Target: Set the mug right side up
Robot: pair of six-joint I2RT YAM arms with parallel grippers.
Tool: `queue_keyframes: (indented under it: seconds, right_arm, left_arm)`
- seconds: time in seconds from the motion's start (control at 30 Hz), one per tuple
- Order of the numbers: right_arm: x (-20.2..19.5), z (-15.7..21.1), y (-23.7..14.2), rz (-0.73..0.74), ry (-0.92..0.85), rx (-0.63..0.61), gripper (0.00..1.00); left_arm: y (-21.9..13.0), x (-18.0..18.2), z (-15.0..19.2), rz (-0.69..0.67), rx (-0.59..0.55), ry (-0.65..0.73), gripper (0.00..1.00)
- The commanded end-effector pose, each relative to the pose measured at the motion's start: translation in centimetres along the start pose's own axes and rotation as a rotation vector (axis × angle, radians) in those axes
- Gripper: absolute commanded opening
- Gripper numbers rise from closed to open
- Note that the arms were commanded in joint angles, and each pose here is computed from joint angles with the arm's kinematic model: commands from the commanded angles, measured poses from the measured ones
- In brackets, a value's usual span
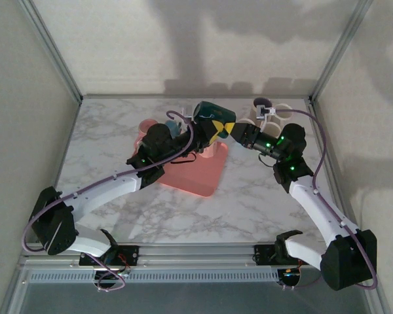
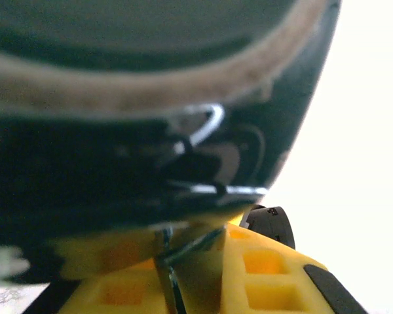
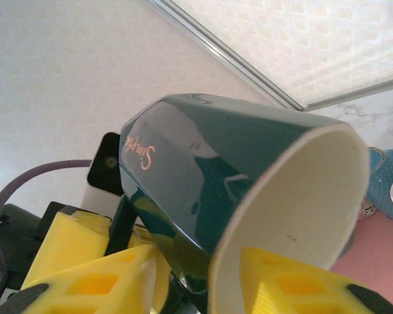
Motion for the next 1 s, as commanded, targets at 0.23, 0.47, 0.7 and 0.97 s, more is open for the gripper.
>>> queue_keyframes:
  seconds: [0.23, 0.47, 0.7, 0.97]
  right_arm:
    - [0.8, -0.6, 0.4, -0.08, -0.053, -0.01, 0.12]
    - [1.0, -1.6, -0.7, 0.019, -0.122, -0.004, 0.0]
    - [-0.6, -3.3, -3.6, 0.238, -0.13, 0.026, 0.0]
    - [-5.7, -4.9, -9.2, 0.971, -0.097, 0.189, 0.0]
  left_arm:
    - [0.3, -4.3, 0.4, 0.229, 0.057, 0.006, 0.0]
    - [-0.2, -2.7, 0.0, 0.028, 0.072, 0.166, 0.56]
    - [-2.3, 0.2, -1.6, -0.276, 0.096, 0.393, 0.93]
    - [-6.0, 4.1, -5.9, -0.599, 0.014, 0.578, 0.93]
Point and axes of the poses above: each hand's point on the last joint's axis, 136 mm out from that joint toward the fingers, its own y axis out along the fingers, its own x axis along the line the jaws close on, z = x × y, the point moved 7 cm from there along -y, back along the fingers, and after that the axes turned 4 degrees about -y, right-handed, at the moved point
